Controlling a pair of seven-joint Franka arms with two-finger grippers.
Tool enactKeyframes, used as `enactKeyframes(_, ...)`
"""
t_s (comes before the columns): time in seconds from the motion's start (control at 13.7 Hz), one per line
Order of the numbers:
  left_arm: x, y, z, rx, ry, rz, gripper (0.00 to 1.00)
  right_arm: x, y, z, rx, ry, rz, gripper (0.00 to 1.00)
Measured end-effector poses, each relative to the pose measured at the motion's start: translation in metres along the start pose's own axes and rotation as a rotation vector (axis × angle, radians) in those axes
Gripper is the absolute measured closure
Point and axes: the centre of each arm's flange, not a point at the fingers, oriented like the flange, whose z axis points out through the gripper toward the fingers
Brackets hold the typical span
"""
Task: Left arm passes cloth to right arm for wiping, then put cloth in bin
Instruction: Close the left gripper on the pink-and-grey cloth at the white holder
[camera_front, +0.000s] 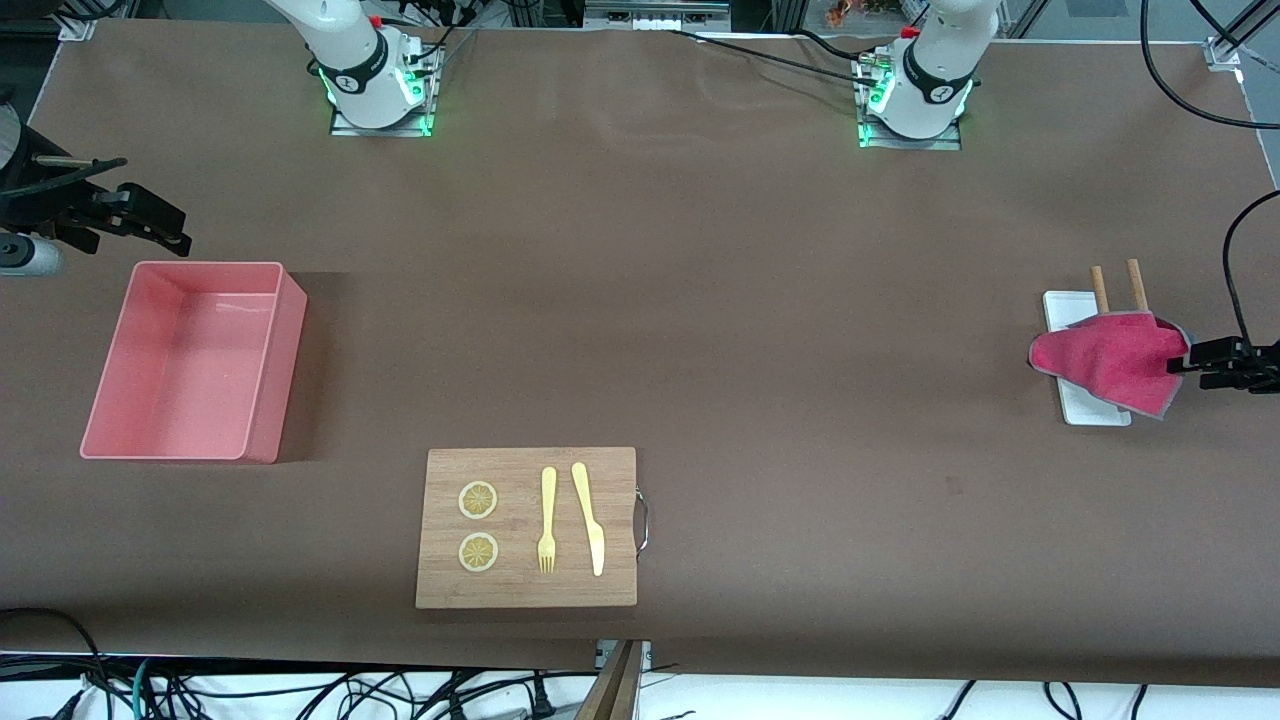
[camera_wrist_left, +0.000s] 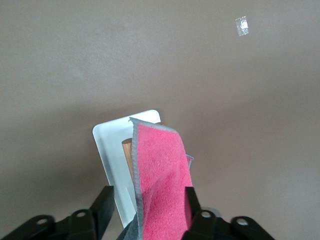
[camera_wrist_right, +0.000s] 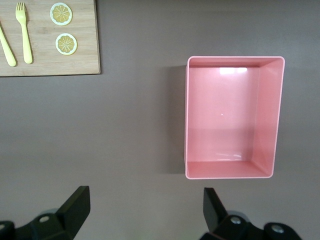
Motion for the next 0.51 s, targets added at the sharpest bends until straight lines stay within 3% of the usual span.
enactKeyframes(0.07, 0.0, -0.002, 0.004, -0.004, -0.003, -0.001, 0.37, 0.0, 0.0, 0.0, 0.0, 0.0, 0.0, 0.0)
enactKeyframes(0.15, 0.0, -0.003, 0.005, -0.006, -0.004, -0.002, 0.44, 0.0, 0.0, 0.0, 0.0, 0.0, 0.0, 0.0)
enactKeyframes(0.44, -0.005, -0.008, 0.003, -0.007, -0.001, -0.012, 0.91, 0.001, 0.0, 0.001, 0.0, -0.002, 0.0, 0.0)
enactKeyframes(0.51, -0.01, -0.013, 0.002, -0.01, 0.001, -0.022, 0.98, 0.001, 0.0, 0.002, 0.0, -0.003, 0.0, 0.0)
